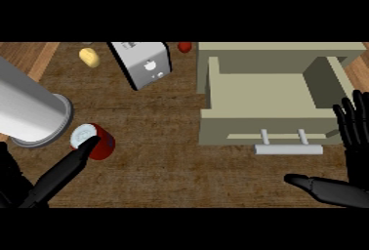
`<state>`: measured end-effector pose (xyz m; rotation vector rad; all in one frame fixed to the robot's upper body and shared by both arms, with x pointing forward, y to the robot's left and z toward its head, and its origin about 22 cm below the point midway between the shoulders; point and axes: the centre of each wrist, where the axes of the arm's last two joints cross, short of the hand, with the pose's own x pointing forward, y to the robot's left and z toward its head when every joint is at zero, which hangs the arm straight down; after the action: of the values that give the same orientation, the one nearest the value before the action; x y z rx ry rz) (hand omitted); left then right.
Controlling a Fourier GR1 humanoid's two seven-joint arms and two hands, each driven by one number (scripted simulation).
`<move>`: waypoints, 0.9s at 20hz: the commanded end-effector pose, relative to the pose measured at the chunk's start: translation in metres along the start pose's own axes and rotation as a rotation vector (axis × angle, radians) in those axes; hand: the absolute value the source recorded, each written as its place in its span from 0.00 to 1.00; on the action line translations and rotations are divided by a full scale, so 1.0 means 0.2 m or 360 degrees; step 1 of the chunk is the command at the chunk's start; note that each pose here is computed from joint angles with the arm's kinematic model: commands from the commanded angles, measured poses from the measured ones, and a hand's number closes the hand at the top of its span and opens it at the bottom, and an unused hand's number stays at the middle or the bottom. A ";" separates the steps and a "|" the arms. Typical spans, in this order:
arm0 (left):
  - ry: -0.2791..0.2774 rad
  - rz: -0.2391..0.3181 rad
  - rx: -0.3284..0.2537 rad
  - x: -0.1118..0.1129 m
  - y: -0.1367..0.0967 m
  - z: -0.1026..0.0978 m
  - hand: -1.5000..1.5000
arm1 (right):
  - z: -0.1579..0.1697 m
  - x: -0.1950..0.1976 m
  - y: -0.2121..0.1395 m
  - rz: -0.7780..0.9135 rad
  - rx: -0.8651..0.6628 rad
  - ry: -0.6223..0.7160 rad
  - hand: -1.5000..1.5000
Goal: Pick up the can, place it into the drawer and close the drawer
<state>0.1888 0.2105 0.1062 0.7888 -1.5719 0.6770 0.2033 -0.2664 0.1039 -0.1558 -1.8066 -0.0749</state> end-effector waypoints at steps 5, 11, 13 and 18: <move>0.0114 -0.0003 0.0010 -0.05 -0.07 -0.05 0.00 | -0.01 0.02 -0.07 0.0016 0.0016 -0.0024 0.00; 0.0175 -0.0033 0.0045 -0.17 -0.26 -0.06 0.00 | 0.00 0.02 -0.11 0.0007 -0.0012 -0.0023 0.00; 0.0191 -0.0063 0.0083 -0.21 -0.19 -0.01 0.00 | 0.11 0.02 -0.10 0.0023 -0.0017 -0.0011 0.00; 0.0239 -0.0095 0.0075 -0.36 -0.26 -0.04 0.00 | 0.12 0.08 -0.11 0.0040 -0.0021 -0.0025 0.00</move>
<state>0.2365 0.1971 0.0516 0.7870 -1.4379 0.6855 0.1811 -0.2830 0.1084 -0.1742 -1.8229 -0.0731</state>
